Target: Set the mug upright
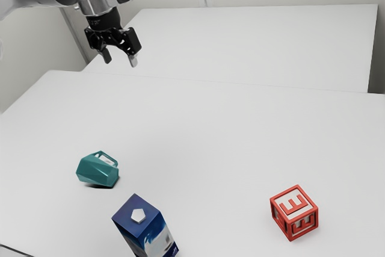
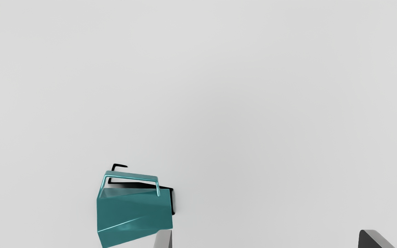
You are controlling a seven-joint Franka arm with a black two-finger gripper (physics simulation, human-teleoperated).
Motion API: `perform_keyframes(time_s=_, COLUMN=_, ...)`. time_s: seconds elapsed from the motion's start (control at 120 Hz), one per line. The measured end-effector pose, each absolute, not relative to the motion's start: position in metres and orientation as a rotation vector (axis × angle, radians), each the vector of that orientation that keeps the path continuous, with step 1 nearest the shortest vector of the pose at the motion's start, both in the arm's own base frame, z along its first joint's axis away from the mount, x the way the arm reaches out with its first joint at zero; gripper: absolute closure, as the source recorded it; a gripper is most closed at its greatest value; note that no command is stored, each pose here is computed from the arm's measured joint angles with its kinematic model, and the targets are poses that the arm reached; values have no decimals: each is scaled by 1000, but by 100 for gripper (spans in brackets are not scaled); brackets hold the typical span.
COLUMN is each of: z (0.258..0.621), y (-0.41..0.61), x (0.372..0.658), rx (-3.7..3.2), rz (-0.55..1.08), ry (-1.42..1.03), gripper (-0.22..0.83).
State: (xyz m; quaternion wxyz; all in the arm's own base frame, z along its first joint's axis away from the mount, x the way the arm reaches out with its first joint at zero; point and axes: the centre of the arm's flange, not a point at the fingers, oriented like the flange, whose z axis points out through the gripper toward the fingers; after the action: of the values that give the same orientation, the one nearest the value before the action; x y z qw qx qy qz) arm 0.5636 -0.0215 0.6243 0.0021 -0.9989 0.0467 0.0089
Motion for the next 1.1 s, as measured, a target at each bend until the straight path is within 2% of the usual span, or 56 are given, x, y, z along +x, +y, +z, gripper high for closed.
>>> perform_keyframes(time_s=0.175, z=626, y=-17, x=560, rx=-3136, rz=25, ry=135, gripper=2)
perform_keyframes(time_s=0.4, z=633, y=-9, x=532, rx=-3143, rz=27, ry=127, gripper=2)
perform_keyframes(time_s=0.542, z=627, y=27, x=517, rx=-3153, rz=60, ry=26, gripper=2)
perform_keyframes(time_s=0.883, z=572, y=104, x=487, rx=-3240, rz=185, ry=-187, gripper=2)
perform_keyframes(time_s=1.1, z=525, y=154, x=473, rx=-3331, rz=177, ry=-313, gripper=2)
